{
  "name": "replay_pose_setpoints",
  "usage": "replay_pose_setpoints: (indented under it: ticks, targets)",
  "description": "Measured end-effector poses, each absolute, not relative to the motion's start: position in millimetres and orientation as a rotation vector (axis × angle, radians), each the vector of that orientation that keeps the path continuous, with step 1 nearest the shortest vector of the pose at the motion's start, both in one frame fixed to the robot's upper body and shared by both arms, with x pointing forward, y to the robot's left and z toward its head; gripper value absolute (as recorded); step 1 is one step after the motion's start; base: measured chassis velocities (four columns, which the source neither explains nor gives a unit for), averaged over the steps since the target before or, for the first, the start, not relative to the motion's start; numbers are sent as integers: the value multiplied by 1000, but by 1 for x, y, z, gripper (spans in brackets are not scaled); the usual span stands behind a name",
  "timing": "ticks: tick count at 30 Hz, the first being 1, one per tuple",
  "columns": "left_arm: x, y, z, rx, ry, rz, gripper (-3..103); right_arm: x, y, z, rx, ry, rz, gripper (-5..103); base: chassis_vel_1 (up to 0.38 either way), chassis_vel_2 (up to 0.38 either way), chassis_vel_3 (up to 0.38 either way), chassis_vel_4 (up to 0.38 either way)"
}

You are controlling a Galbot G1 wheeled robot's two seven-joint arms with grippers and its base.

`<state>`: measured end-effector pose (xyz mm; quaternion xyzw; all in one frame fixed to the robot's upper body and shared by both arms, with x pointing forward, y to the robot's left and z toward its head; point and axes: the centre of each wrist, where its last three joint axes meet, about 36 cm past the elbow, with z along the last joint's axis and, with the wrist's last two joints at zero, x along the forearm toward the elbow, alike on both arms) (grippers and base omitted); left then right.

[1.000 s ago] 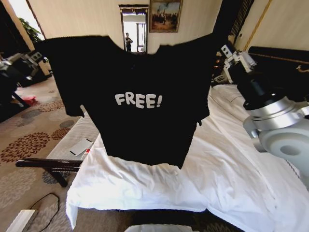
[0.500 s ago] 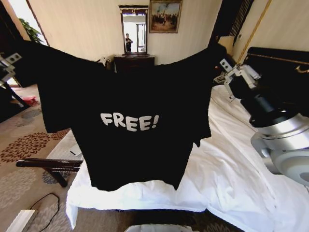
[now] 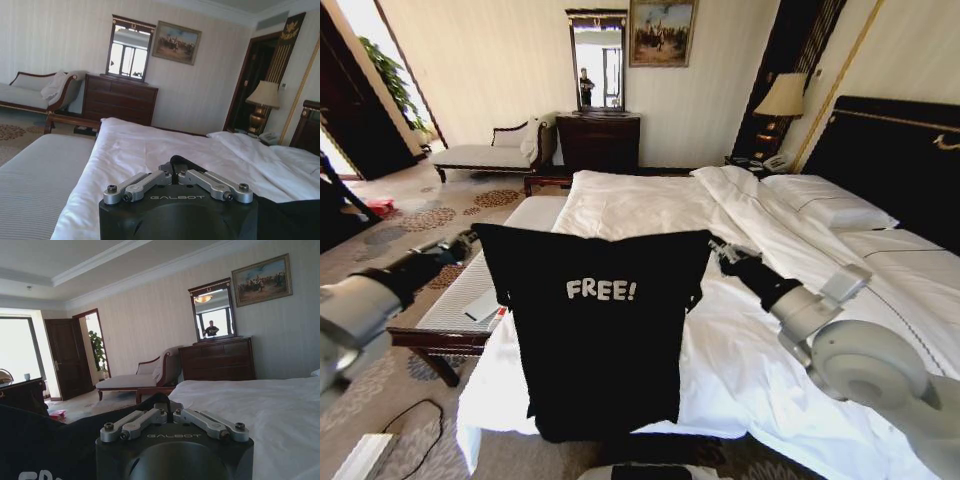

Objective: Fold the clothes on the bed.

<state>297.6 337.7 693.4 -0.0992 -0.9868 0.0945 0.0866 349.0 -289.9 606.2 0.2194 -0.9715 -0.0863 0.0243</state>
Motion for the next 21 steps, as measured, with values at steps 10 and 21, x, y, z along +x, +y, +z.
replay_pose_setpoints:
  ticks: [10,21]
  targets:
    - [373,358,639,-146,-2874,236,0,412,-284,545,670,-2950,-329,1,0,0,0,0]
    - [463,362,576,-17,-2779,307,0,505,-250,502,586,-2939,-319,1,0,0,0,0]
